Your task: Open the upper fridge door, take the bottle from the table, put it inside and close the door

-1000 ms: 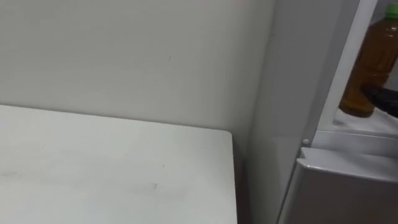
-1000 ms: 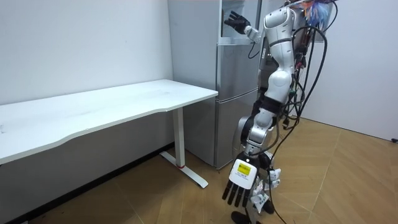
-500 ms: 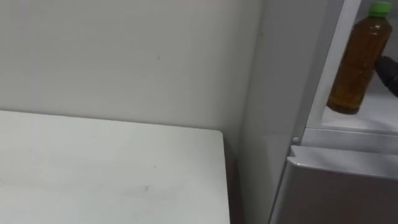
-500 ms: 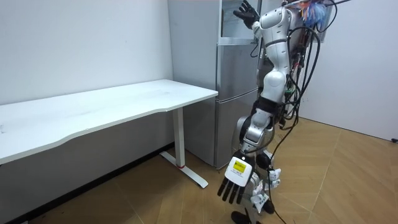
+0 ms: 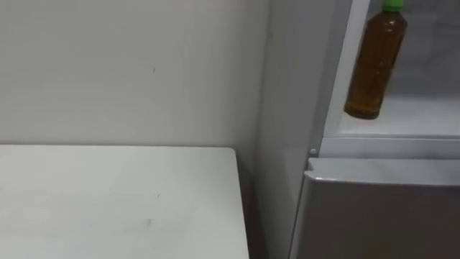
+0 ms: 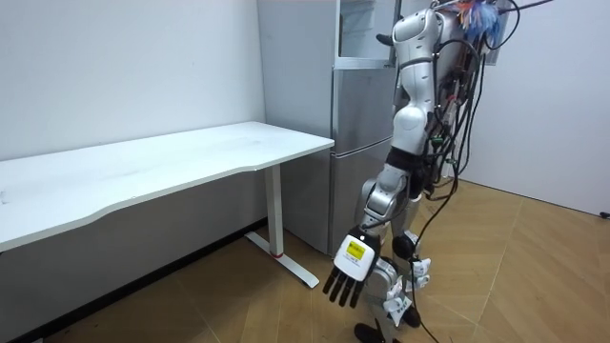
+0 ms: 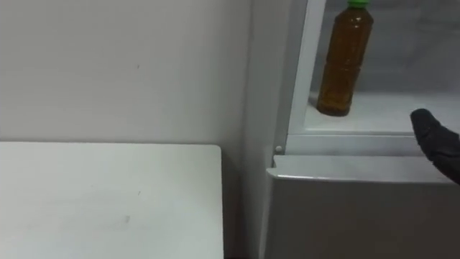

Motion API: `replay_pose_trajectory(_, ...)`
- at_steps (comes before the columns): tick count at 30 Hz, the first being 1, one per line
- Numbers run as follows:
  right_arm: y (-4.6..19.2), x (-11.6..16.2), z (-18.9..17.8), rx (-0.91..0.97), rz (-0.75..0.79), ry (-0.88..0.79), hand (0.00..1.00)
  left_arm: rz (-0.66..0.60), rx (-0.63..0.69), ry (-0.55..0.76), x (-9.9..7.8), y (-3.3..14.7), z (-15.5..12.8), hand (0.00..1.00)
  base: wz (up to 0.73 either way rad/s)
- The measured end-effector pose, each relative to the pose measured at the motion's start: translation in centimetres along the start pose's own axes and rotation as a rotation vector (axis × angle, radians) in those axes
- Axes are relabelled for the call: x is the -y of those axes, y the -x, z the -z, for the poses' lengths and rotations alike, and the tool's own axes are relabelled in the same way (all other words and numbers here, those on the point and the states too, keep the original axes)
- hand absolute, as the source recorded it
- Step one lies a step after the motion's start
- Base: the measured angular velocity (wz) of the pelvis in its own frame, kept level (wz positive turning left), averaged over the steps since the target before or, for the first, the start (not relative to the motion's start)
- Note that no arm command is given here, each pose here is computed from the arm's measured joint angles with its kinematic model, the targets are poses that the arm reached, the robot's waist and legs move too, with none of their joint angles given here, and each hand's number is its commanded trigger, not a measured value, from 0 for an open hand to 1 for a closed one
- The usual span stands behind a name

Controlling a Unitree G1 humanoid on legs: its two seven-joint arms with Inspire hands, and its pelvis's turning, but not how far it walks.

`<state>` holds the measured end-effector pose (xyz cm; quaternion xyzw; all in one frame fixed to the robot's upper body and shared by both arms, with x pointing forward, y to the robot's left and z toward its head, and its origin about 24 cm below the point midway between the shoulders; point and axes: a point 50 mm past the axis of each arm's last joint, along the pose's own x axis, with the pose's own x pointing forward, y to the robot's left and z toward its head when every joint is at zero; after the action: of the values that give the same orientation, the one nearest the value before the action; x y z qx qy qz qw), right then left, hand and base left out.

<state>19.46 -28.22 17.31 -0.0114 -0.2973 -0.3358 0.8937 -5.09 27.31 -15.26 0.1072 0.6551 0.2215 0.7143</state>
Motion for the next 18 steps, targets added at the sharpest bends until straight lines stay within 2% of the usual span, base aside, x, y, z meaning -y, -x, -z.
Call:
replay_pose_trajectory(8, 2.6, 2.3, 2.2, -0.128, 0.176, 0.049, 0.00, 0.018, 0.006, -0.044, 0.6, 0.0, -0.2, 0.00, -0.05)
replay_pose_trajectory(18, 6.6, 6.4, 8.4, -0.455, 0.388, 0.141, 0.00, 0.034, 0.029, -0.074, 1.4, 0.1, -0.5, 0.00, -0.03)
